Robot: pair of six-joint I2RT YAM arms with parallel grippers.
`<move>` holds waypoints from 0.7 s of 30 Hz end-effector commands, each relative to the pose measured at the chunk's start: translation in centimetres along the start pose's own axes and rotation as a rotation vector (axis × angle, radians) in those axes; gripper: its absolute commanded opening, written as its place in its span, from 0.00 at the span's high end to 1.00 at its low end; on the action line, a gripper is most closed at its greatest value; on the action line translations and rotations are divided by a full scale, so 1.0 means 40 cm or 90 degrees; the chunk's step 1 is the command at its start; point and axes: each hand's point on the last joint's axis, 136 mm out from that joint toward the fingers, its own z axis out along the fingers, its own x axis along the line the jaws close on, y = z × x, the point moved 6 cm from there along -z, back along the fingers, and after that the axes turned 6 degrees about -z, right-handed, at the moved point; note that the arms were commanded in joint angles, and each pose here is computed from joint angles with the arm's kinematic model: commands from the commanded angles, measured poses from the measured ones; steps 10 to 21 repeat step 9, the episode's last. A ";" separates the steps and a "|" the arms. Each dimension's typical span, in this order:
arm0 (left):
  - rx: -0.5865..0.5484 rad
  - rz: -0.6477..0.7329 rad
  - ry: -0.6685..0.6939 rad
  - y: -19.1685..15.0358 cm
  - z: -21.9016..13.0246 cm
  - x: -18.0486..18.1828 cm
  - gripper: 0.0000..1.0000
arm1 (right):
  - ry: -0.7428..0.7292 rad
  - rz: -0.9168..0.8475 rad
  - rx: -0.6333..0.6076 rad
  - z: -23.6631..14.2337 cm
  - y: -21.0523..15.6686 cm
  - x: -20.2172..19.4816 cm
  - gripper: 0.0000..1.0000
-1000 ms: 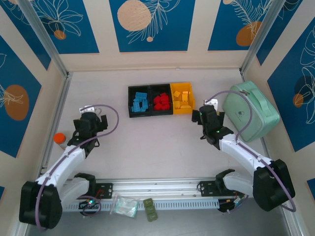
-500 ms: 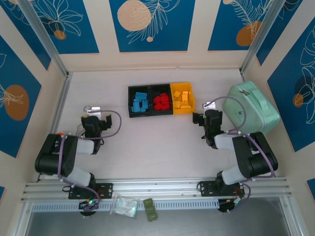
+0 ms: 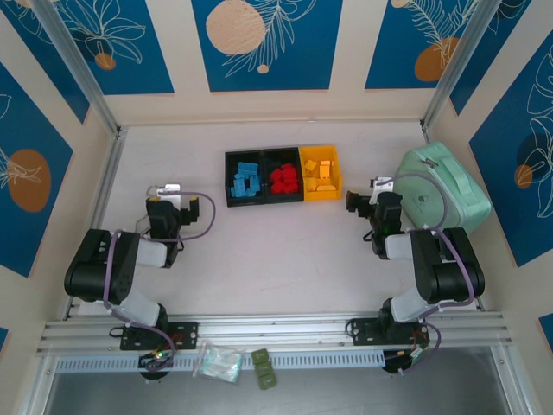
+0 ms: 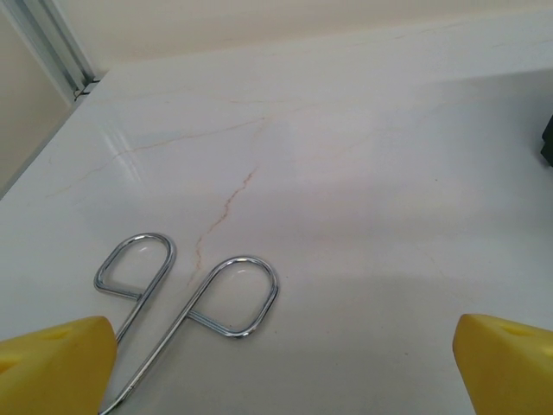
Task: Sort the legos into containers by color
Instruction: Reset both arms
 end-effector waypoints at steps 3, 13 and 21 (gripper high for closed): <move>-0.032 0.012 0.004 0.017 -0.005 -0.007 0.01 | 0.018 0.015 -0.021 0.002 0.020 0.000 0.01; -0.032 0.017 -0.006 0.016 -0.007 -0.013 0.01 | 0.016 0.011 -0.023 -0.001 0.020 0.003 0.01; -0.032 0.017 -0.006 0.016 -0.007 -0.013 0.01 | 0.016 0.011 -0.023 -0.001 0.020 0.003 0.01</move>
